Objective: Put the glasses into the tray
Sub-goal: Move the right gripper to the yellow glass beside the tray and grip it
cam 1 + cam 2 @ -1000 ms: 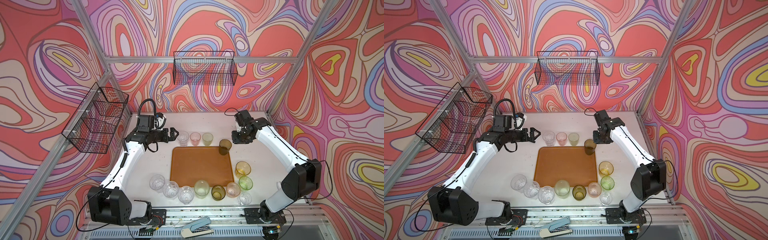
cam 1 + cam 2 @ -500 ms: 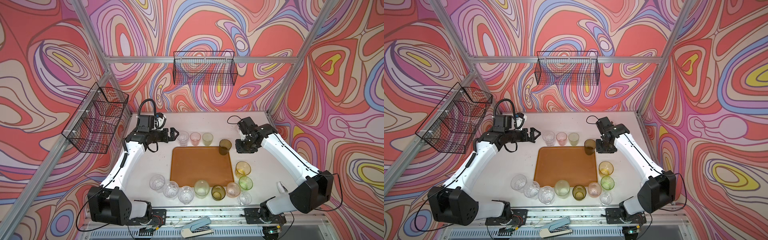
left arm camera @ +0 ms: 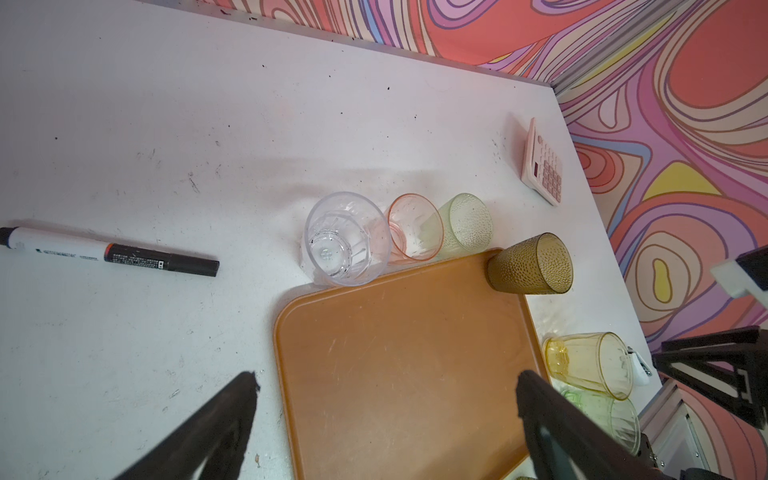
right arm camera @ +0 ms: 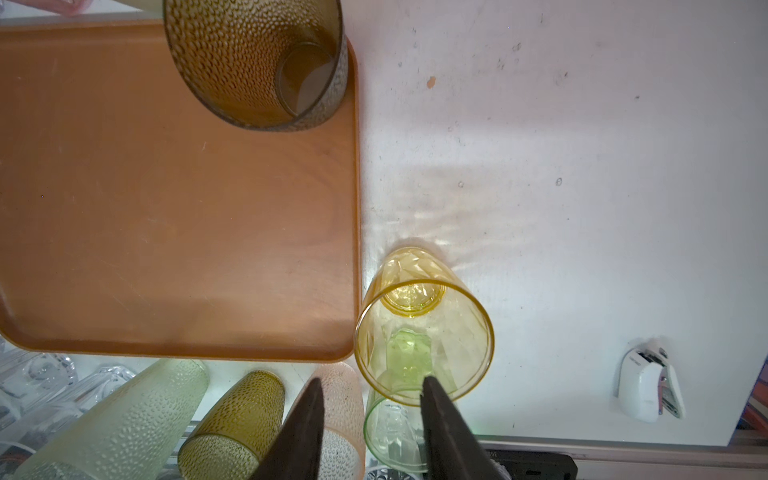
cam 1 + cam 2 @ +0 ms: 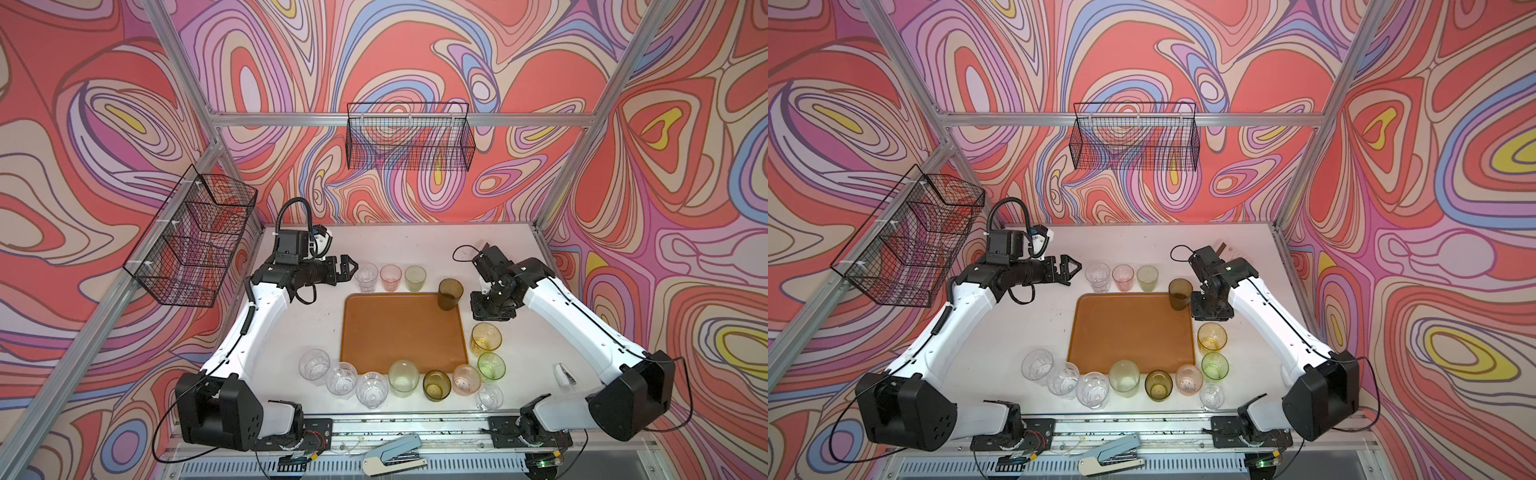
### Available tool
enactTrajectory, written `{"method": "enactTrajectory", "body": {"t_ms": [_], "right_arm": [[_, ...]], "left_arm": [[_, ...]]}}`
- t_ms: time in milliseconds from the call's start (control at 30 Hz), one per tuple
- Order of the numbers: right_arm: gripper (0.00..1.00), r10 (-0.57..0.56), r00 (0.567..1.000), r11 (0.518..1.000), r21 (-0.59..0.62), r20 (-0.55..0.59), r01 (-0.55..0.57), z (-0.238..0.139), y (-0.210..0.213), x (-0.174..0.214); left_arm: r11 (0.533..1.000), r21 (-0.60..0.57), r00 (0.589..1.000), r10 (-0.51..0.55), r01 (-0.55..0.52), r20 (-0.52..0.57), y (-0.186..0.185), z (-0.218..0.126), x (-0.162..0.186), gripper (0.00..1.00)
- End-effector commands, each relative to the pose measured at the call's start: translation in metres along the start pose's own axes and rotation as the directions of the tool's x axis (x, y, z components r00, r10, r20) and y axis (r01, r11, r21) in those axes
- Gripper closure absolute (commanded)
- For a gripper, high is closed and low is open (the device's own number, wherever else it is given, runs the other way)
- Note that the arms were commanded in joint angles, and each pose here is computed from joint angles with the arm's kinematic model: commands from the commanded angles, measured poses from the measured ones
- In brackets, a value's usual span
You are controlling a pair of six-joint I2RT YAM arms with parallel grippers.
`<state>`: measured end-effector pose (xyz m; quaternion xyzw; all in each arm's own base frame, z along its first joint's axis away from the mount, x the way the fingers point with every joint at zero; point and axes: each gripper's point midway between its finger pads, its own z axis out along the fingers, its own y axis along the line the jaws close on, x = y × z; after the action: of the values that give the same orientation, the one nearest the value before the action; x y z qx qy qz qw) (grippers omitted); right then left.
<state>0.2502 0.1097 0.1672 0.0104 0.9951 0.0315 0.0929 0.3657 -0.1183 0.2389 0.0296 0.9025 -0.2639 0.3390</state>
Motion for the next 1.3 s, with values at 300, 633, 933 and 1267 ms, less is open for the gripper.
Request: {"method": "enactTrajectory", "body": {"t_ms": [300,633,933,1267], "right_arm": [[0.58,-0.018,0.999,1.0,-0.01,-0.037,0.018,0.014,0.013,0.021],[0.59,-0.006,0.998,1.0,-0.022,-0.065,0.005,0.033,0.014,0.031],[0.66,-0.005,0.997,1.0,-0.017,-0.08,0.004,0.05,0.014,0.035],[0.7,-0.01,0.996,1.0,0.005,-0.087,0.01,0.063,0.01,0.038]], "left_arm": [[1.0,0.0,1.0,-0.016,0.016,-0.017,0.004,0.006,0.004,0.0],[1.0,-0.002,1.0,-0.018,0.018,-0.021,0.004,0.006,0.005,0.0],[1.0,0.0,1.0,-0.019,0.019,-0.02,0.004,0.006,0.005,0.0],[1.0,0.002,1.0,-0.02,0.02,-0.021,0.003,0.006,0.005,0.0]]}}
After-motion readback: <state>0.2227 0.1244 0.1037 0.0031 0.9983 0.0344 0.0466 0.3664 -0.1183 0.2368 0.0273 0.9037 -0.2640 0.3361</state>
